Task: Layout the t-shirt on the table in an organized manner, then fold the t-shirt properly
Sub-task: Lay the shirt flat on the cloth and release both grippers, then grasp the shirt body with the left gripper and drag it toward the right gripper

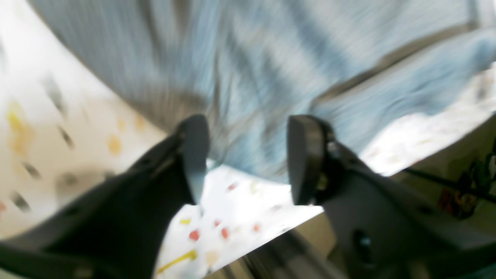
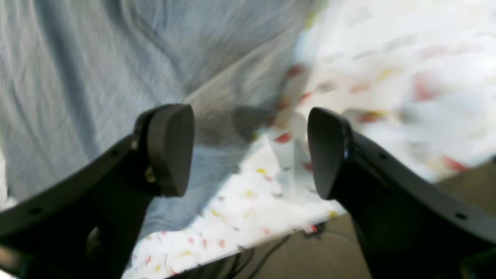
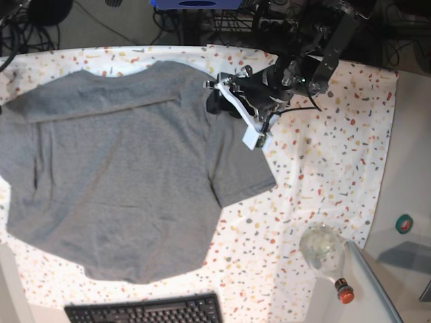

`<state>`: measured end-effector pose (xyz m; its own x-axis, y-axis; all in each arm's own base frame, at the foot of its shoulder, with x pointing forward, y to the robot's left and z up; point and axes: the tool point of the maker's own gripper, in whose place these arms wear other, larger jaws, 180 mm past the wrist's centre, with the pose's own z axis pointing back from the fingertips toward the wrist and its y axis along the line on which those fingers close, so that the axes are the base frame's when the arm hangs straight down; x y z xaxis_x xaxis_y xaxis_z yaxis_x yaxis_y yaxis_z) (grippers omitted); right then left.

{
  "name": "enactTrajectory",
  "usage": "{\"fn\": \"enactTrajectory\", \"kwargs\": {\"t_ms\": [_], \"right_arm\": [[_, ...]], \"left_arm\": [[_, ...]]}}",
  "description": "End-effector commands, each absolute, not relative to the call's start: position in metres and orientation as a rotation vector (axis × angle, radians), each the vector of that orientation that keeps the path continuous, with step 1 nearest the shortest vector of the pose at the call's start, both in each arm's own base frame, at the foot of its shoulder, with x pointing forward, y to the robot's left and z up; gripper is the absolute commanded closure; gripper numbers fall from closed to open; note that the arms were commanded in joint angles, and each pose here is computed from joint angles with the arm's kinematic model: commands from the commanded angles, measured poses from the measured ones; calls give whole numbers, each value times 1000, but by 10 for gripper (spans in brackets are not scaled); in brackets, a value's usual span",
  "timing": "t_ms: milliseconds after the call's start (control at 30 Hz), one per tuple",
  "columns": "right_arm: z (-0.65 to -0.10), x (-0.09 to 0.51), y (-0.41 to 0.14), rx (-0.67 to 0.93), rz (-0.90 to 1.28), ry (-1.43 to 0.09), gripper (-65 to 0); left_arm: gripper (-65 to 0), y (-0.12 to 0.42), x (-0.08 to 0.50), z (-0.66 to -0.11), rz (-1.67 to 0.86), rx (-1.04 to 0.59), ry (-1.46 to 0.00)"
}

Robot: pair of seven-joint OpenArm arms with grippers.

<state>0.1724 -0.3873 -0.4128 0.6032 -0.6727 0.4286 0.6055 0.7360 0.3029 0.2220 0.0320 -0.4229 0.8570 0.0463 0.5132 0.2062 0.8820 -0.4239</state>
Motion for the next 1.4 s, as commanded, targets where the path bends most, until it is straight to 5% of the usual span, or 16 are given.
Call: {"fn": "enactTrajectory", "kwargs": {"t_ms": [0,67,133,233,433,600,800,1133,1367], "right_arm": [[-382,190,-395,98,-676,-653,-426],[-370,195,-379,74,-591,-673,-426],[-362,202,-359,70,-510,-685,-425],[-370,208,-330,115,-465,-671,-383],[-408,211,-273,259,-457,-581,0],[-426,211,-237,337,-448,-524,0],[-444,211,-217,382,-440,-487,0],[-491,216,-295,326,-558,-363,0],[-495,272,-299,331,-500,-358,0]], "left_arm": [[-247,32,235,-399,-81,-515,-619],[-158,44,255,-371,-53,-514,-717],[0,57,275,-348,-23,-505,-801],[0,59,320,-335,9,-498,-871],[0,16,408,-381,6,-474,-723],[0,-30,461,-400,-205,-299,-751],[0,-44,449,-446,-459,-97,-736],[0,10,402,-501,-476,-5,-553],[0,29,338,-506,-464,-98,-412]]}}
